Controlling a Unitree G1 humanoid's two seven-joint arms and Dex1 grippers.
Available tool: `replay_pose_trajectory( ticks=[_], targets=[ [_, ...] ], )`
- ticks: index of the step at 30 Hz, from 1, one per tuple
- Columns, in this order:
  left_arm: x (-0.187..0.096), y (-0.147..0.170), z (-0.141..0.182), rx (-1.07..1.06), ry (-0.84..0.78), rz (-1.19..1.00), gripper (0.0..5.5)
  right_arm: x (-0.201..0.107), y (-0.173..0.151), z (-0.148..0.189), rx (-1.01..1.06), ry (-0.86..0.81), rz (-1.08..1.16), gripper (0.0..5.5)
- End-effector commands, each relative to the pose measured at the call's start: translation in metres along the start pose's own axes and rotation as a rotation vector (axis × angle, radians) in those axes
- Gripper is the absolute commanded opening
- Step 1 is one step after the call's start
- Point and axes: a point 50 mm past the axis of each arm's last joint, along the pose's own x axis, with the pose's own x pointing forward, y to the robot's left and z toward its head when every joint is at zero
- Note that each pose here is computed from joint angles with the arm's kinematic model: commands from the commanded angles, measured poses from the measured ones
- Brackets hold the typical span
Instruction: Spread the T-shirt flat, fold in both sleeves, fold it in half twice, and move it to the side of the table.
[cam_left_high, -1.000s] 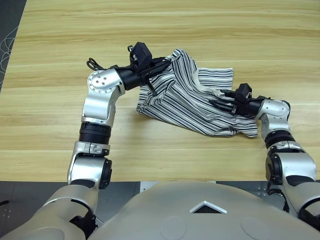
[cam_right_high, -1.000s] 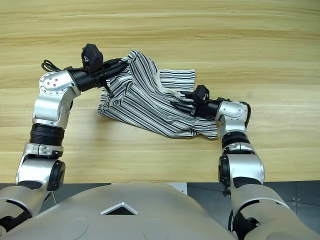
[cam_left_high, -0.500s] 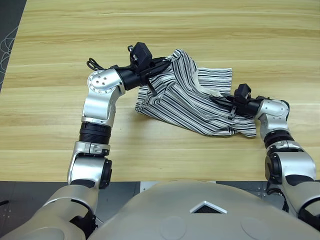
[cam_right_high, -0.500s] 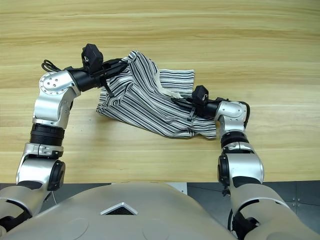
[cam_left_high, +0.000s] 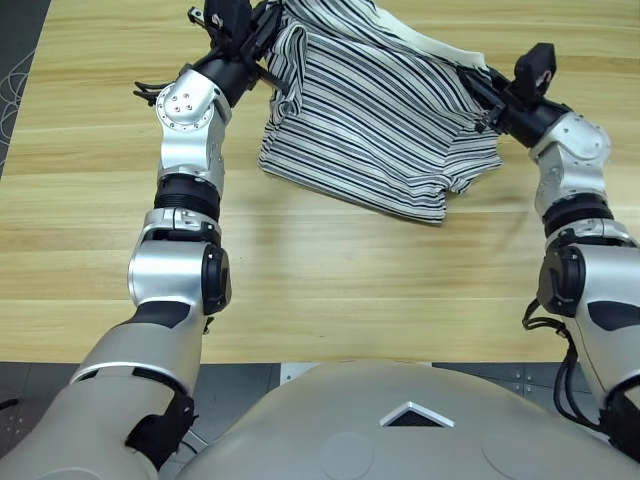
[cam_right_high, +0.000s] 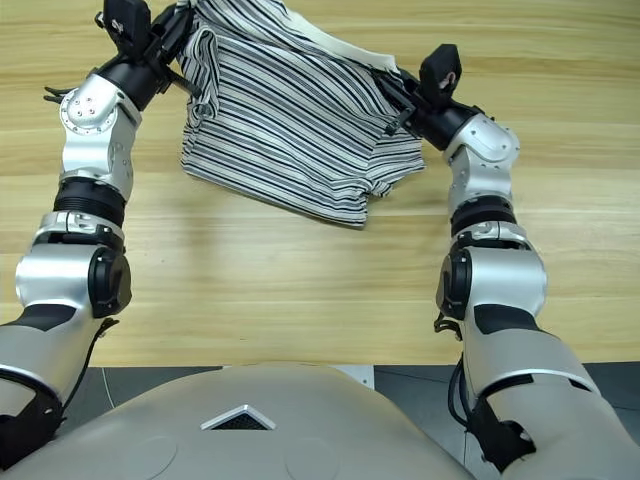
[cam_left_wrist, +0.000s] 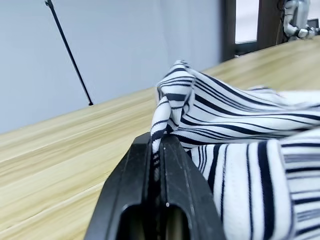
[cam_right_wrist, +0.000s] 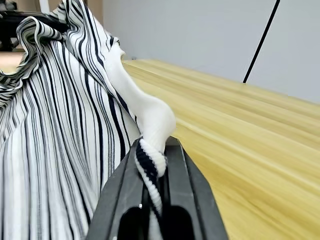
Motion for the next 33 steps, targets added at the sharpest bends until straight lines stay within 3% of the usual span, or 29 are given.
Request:
replay_pose_trajectory(
  ticks=[1,9,14,18,23,30,33],
  targets=[
    [0.019,0.005,0.023,0.005,-0.042,0.066,0.1,0.031,-0.01,0.036,-0.103,0.064,-0.095,0.14],
    [0.043,0.004,0.054,-0.107,-0.072,0.149,0.1,0.053,-0.041,0.122,-0.256,0.026,-0.357,0.14],
    [0.041,0.001,0.051,-0.153,-0.108,0.066,0.1,0.053,-0.042,0.14,-0.267,-0.028,-0.318,0.14],
    [0.017,-0.007,0.031,-0.123,-0.151,-0.286,0.1,0.043,-0.04,0.129,-0.288,-0.022,-0.135,0.14],
    [-0.046,0.008,0.01,0.022,-0.164,-0.776,0.1,0.009,-0.037,0.095,-0.288,0.003,0.193,0.14],
    [-0.082,0.025,0.041,0.176,-0.267,-0.885,0.1,-0.036,-0.022,0.066,-0.304,0.03,0.527,0.14],
    [-0.082,0.017,0.033,0.259,-0.211,-0.936,0.1,-0.048,-0.012,0.057,-0.304,0.072,0.619,0.14]
  ],
)
